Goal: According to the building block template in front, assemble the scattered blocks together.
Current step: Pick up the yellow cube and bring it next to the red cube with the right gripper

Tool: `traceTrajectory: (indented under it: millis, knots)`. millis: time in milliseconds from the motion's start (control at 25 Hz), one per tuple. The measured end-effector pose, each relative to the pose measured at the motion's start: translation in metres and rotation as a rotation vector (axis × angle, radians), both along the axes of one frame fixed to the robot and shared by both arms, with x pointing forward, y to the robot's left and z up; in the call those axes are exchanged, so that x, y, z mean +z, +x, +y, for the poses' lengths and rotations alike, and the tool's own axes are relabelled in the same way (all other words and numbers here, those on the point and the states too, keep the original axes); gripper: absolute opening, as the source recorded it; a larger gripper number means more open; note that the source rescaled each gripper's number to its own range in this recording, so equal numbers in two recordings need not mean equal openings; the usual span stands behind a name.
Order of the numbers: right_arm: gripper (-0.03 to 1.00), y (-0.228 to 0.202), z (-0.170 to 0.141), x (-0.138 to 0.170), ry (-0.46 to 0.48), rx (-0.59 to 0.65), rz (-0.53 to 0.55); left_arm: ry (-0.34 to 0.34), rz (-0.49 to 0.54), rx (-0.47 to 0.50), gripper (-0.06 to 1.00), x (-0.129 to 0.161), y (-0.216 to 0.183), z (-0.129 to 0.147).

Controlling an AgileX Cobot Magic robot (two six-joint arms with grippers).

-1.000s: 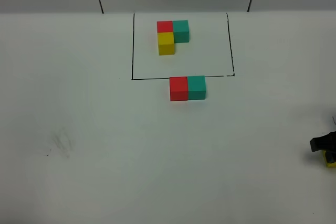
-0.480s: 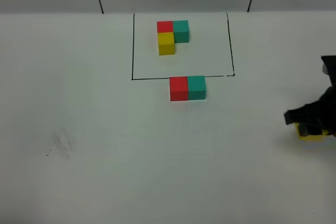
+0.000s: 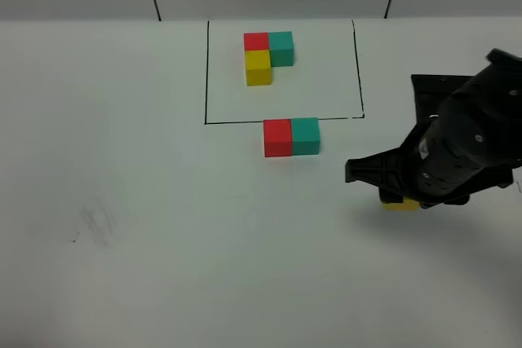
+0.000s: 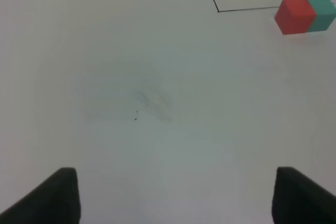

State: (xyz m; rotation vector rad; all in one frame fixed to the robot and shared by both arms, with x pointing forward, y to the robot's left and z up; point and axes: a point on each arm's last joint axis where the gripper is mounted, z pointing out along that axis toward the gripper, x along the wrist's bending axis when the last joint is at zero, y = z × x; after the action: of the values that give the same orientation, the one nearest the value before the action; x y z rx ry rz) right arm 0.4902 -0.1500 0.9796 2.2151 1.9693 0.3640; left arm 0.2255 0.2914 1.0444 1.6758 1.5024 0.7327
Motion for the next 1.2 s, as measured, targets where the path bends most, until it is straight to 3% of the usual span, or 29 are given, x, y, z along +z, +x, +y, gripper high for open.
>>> traceTrajectory:
  millis: [400,720,960,1200]
  knots:
    - [0.0,0.03,0.072,-0.032,-0.119,0.093,0.027,0.0,0.0,0.0,0.66,0.0,0.0,0.0]
    - [0.0,0.052,0.112,-0.039,-0.067,0.103,0.012,0.0,0.0,0.0,0.66,0.0,0.0,0.0]
    - [0.0,0.054,0.123,-0.053,0.001,0.07,0.038,0.006,0.0,0.004,0.66,0.0,0.0,0.001]
    - [0.0,0.06,0.138,-0.066,-0.031,0.09,0.041,0.007,0.0,0.005,0.66,0.0,0.0,0.001]
